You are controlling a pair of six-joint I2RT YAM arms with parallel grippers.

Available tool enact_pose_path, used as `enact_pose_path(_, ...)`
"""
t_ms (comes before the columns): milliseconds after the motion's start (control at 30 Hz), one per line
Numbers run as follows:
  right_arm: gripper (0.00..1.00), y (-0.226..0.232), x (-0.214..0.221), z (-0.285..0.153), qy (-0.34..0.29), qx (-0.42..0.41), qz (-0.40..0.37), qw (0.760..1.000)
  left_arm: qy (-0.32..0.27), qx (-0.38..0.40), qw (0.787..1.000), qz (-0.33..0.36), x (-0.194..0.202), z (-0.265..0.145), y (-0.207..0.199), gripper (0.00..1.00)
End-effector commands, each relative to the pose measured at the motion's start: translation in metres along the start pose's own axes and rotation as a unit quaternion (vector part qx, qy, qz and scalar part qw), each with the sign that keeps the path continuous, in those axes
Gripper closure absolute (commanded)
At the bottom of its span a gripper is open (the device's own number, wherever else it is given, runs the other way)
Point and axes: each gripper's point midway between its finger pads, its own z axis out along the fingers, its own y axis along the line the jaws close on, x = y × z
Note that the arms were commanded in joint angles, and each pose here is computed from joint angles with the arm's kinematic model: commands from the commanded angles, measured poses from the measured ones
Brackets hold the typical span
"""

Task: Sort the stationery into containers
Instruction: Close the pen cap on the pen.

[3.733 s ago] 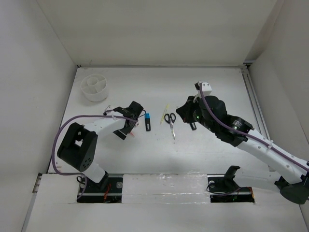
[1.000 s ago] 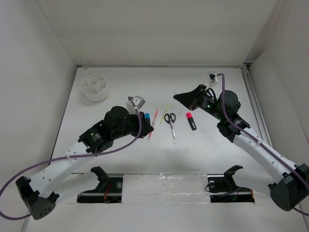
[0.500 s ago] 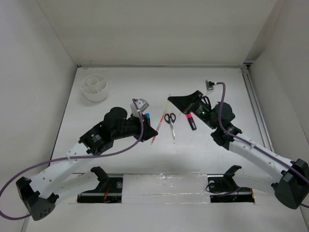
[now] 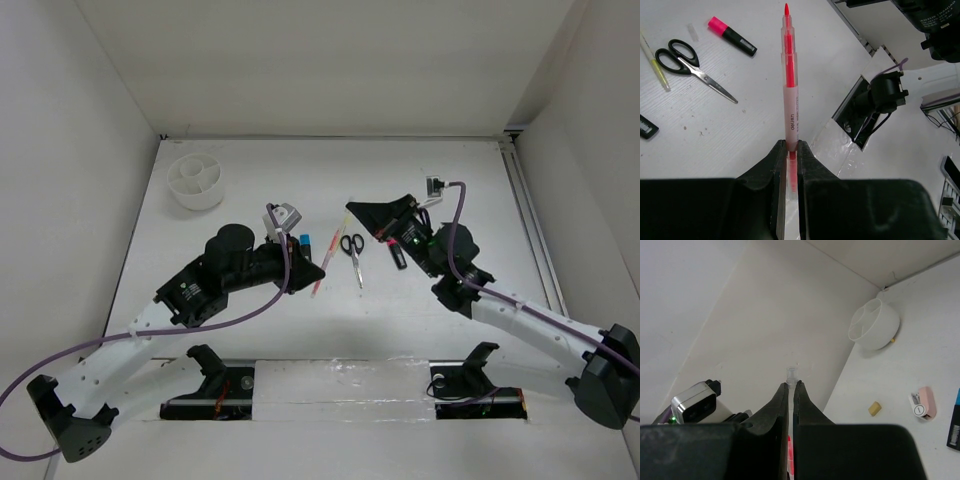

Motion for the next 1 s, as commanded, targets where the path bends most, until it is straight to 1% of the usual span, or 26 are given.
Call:
enact_pose_path(0,1.0,0.018,-0.006,0.002,-0.023,-0.028,0.02,0.999,-0.026,0.013,1.0,0.012,-0.012,-0.002,-0.007,1.0)
enact_pose_path(133,1.0,0.019,-0.004,0.002,-0.024,-0.028,0.026,0.999,-0.028,0.008,0.999,0.012,-0.013,-0.001,-0.005,1.0)
enact_pose_path(433,1.0,0.016,0.013,0.004,-0.001,-0.025,0.033,0.999,-0.046,-0.006,0.999,0.014,-0.02,-0.006,-0.002,1.0)
enact_pose_path(967,1.0,0.022,0.016,0.007,0.003,-0.036,0.039,0.999,-0.046,-0.006,0.999,0.014,-0.019,-0.008,-0.002,1.0)
